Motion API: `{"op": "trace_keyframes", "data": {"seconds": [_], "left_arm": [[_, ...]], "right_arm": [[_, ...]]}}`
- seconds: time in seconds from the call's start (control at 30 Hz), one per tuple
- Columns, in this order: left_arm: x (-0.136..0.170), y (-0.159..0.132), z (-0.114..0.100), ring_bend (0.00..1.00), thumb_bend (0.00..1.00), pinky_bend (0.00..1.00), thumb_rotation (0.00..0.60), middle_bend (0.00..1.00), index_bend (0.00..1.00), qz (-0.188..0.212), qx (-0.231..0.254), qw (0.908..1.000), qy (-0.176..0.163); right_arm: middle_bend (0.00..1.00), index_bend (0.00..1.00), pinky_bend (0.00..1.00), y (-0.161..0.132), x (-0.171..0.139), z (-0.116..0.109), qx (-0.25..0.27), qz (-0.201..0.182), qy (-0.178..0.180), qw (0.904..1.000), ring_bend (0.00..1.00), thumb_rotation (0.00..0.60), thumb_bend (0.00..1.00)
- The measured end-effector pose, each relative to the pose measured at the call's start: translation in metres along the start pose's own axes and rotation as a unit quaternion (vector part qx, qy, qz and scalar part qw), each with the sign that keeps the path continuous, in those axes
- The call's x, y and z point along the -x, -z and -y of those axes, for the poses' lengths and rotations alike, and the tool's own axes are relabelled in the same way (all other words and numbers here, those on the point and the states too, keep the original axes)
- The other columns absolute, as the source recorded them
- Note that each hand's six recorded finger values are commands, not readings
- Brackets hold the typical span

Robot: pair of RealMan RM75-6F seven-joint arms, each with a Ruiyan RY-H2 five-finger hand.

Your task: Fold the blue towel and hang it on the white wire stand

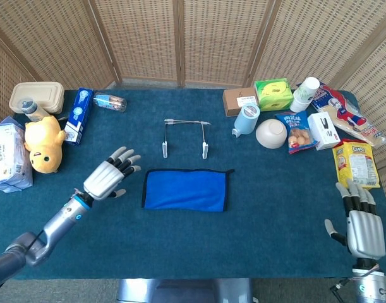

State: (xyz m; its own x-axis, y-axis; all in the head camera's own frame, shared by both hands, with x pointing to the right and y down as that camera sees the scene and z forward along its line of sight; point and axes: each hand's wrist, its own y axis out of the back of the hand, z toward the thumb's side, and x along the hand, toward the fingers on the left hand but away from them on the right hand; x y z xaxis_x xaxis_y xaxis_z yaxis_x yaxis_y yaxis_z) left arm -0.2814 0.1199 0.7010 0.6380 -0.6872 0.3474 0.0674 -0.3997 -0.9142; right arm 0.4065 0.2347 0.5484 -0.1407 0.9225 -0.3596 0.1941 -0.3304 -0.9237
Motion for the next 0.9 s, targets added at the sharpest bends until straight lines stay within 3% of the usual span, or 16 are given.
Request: {"op": "trace_keyframes", "data": {"seconds": [0.43,0.9], "left_arm": [[-0.029,-0.022,0.02,0.0,0.21,0.0,0.6,0.14,0.26,0.028,-0.024,0.9993,0.004],[-0.043,-0.035,0.035,0.0,0.22,0.0,0.6,0.14,0.27,0.029,-0.019,0.9994,0.003]], "right_arm": [[0.05,0.1,0.0,0.009,-0.005,-0.006,0.007,0.014,0.006,0.9999,0.0,0.6,0.28],[0.05,0.1,0.0,0.014,-0.01,-0.009,0.014,0.025,0.008,0.9996,0.0,0.6,0.28]]}}
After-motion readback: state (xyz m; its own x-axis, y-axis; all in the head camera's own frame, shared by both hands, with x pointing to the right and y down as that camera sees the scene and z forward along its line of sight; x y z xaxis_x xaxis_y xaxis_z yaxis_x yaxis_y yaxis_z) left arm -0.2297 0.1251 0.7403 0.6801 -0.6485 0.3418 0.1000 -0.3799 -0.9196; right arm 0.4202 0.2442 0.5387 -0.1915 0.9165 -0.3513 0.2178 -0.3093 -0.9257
